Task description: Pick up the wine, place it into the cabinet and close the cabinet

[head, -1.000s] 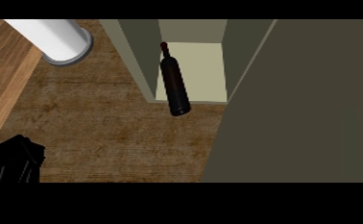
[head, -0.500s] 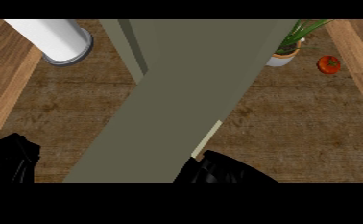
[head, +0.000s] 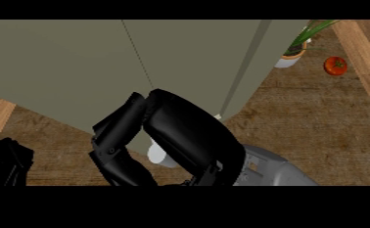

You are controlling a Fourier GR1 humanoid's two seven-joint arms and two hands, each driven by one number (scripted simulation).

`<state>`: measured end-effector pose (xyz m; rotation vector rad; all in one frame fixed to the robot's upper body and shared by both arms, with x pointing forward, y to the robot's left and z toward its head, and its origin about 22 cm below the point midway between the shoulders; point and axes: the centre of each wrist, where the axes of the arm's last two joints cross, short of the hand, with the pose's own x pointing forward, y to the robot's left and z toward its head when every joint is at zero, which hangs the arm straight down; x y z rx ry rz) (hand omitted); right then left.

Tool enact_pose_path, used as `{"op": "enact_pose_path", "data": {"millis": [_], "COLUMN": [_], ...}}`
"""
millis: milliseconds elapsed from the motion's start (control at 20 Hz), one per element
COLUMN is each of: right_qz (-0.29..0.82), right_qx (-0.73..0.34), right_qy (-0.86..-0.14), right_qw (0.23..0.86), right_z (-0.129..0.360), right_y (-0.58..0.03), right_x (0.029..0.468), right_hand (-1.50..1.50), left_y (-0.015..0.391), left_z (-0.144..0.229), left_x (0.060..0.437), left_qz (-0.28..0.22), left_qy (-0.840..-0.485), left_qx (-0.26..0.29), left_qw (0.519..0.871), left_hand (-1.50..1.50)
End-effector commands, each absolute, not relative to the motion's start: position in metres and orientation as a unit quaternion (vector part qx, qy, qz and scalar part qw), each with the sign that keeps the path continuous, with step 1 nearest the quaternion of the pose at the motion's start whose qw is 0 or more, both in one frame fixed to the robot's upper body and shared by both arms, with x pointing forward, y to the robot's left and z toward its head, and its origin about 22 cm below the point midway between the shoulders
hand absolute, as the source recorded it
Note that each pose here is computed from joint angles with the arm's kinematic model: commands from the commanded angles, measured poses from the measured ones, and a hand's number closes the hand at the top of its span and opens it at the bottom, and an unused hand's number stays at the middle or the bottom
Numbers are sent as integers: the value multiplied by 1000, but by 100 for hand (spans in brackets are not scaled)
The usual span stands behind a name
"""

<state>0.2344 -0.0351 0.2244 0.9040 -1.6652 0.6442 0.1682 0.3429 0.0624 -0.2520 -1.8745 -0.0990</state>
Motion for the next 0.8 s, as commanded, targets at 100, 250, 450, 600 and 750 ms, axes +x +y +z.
{"op": "enact_pose_path", "data": {"millis": [100, 250, 450, 600, 750], "right_qz": [233, 219, 194, 189, 186], "right_qx": [377, 373, 376, 362, 350], "right_qy": [-702, -692, -687, -686, -685], "right_qw": [557, 578, 591, 603, 612], "right_z": [224, 223, 216, 203, 187], "right_y": [-22, -21, -33, -24, -31], "right_x": [265, 278, 311, 318, 339], "right_hand": [150, 150, 150, 150, 150], "left_y": [329, 339, 341, 342, 349], "left_z": [67, 48, 67, 63, 47], "left_x": [158, 164, 174, 164, 160], "left_qz": [-40, -47, -50, -48, -50], "left_qy": [-801, -797, -801, -799, -797], "left_qx": [-110, -101, -112, -109, -108], "left_qw": [588, 593, 586, 589, 592], "left_hand": [150, 150, 150, 150, 150]}}
